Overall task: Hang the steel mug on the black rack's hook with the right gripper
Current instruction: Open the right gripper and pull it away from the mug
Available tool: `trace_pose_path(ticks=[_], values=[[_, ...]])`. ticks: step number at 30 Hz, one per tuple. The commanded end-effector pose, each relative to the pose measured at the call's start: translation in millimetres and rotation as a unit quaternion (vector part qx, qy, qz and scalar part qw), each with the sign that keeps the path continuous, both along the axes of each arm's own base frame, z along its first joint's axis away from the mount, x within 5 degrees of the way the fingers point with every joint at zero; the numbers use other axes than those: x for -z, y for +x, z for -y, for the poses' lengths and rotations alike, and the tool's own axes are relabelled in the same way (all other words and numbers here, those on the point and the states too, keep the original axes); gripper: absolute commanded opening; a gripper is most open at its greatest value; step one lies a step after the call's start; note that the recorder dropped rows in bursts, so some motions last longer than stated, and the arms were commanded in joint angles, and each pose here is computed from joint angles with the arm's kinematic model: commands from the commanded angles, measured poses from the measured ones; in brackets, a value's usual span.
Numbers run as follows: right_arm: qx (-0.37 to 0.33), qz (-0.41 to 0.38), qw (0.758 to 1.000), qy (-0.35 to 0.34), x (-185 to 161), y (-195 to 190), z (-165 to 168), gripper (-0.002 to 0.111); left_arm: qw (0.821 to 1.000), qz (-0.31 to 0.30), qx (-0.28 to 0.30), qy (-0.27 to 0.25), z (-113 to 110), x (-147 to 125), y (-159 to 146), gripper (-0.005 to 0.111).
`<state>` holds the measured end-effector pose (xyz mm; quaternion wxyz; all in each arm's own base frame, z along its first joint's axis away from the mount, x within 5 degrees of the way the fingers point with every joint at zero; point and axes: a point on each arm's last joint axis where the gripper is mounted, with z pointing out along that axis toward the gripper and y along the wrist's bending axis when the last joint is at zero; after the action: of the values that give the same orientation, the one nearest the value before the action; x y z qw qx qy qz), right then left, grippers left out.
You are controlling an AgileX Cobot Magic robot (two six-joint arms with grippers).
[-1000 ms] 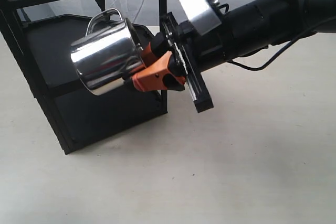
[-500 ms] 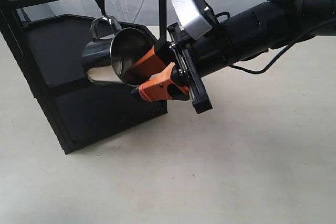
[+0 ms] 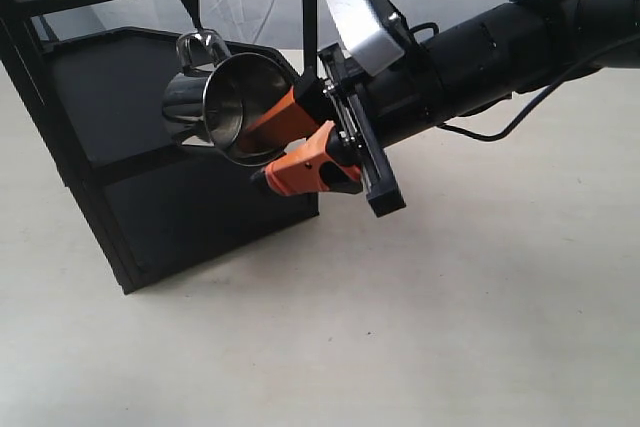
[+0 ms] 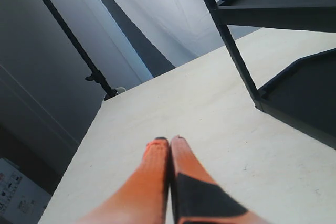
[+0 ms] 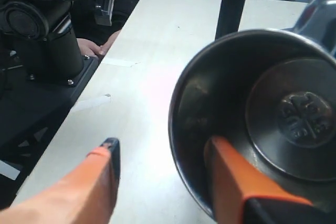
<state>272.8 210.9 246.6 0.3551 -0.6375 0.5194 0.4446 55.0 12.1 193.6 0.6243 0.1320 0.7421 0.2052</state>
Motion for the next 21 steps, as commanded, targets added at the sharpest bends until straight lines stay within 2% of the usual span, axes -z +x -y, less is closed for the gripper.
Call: trace_pose_path(ticks=[1,21], values=[[0.000,0.010,1.000,-0.001,-7.0,-3.0,3.9,0.050,1.000,0.005,0.002,0.002,0.4,-0.3,-0.1,0.002],[0.002,0.032,0.999,-0.015,-31.7,-14.9,13.5,0.050,1.000,0.005,0.002,0.002,0.4,-0.3,-0.1,0.002]])
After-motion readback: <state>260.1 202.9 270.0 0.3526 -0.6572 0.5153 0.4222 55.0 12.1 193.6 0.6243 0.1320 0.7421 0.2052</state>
